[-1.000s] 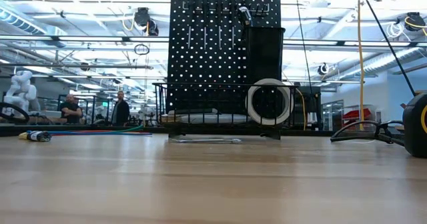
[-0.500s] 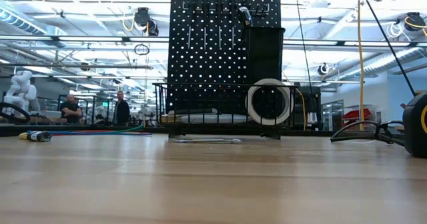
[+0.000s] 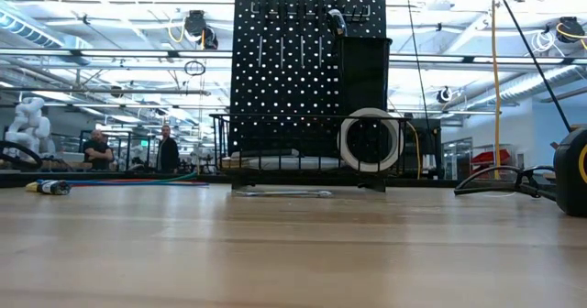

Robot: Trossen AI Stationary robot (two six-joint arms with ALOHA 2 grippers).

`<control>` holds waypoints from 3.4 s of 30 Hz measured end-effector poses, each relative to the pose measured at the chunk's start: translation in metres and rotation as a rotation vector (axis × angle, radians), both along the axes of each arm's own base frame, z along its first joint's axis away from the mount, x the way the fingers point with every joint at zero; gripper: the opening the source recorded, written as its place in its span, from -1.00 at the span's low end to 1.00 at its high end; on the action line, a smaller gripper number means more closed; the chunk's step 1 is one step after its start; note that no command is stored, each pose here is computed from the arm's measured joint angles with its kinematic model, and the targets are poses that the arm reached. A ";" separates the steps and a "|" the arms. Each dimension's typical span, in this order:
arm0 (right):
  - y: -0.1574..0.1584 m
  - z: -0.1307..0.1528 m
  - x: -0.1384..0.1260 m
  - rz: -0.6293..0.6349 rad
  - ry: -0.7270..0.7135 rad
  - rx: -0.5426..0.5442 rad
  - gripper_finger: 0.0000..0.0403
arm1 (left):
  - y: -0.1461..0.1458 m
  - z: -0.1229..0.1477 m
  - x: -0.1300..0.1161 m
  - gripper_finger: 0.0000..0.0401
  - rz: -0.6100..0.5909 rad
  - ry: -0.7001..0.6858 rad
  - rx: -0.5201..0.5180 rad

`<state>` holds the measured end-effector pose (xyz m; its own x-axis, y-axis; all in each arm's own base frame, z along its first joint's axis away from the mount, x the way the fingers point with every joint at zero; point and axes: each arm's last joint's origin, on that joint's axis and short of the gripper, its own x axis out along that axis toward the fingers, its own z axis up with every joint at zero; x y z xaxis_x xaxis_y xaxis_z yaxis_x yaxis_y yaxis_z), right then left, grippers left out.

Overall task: Hang tools onto peg board
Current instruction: Put the wrench into the pegboard bin

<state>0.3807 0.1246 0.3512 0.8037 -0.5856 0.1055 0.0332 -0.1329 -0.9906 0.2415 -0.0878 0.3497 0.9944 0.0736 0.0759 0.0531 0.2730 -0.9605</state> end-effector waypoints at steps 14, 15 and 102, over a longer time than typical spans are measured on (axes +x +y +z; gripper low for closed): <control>-0.001 0.000 0.001 0.027 -0.004 -0.004 -0.55 | 0.003 -0.001 0.001 -0.93 0.062 0.004 -0.018; -0.001 0.000 0.001 0.027 -0.004 -0.004 -0.59 | 0.004 -0.001 0.001 -0.93 0.064 0.005 -0.018; -0.151 -0.052 -0.160 0.074 -0.986 1.261 -0.99 | 0.043 0.051 -0.074 0.18 0.404 0.106 1.292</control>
